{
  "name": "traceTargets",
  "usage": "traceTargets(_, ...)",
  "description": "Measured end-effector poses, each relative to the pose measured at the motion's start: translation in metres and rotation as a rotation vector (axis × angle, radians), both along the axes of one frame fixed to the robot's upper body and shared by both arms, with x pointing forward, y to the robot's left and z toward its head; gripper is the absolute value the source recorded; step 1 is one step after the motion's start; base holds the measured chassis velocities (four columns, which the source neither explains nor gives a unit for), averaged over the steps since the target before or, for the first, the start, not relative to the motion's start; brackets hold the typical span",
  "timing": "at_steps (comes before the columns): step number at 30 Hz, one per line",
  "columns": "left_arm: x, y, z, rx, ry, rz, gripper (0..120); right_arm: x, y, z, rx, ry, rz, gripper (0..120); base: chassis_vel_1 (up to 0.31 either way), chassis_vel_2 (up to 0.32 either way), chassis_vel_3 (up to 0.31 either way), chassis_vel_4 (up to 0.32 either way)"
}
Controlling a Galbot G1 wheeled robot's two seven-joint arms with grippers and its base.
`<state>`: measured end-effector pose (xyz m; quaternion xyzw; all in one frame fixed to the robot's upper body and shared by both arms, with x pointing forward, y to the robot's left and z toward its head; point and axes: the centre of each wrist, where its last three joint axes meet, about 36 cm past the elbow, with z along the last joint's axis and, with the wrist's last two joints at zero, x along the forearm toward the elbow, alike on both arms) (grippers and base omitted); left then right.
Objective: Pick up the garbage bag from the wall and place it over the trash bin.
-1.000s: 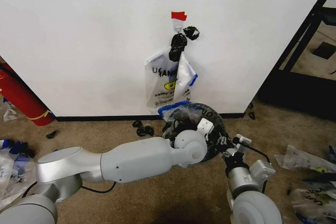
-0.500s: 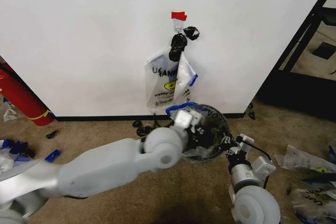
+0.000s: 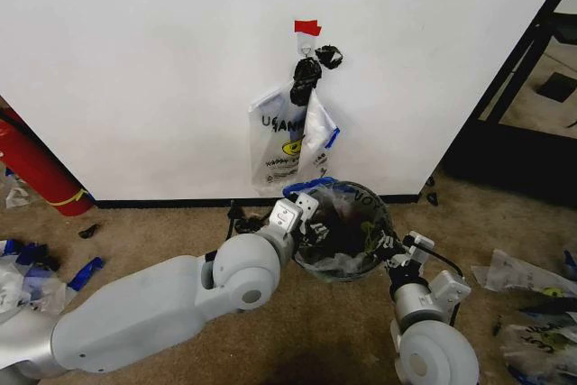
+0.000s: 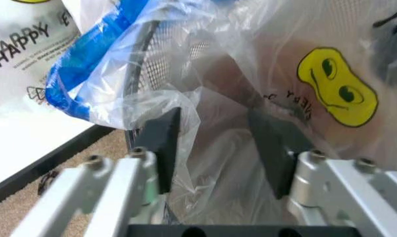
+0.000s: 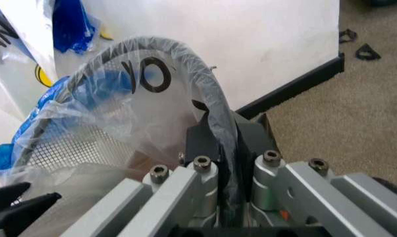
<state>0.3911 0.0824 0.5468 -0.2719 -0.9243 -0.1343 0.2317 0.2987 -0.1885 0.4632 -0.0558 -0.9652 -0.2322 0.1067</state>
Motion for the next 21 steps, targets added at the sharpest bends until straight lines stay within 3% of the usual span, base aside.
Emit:
traceTargets(2,0.001,-0.001,-0.001,0.002,0.0,0.0,37,0.0,0.0,0.001,0.0,-0.002,0.0,1,0.0,0.0,0.0,0.0)
traceTargets(12,0.006,0.004,-0.01,0.069,-0.06,0.04,0,-0.001,0.001,0.008,0.039,-0.008,0.016,1,0.0,0.0,0.0,0.0)
traceTargets(17,0.006,0.01,-0.015,0.105,-0.112,0.039,0,-0.001,0.003,0.009,0.047,-0.011,0.022,1,0.0,0.0,0.0,0.0)
traceTargets(21,0.003,0.013,-0.009,0.065,-0.113,0.04,0,-0.002,0.003,0.009,0.043,-0.01,0.02,1,0.0,0.0,0.0,0.0)
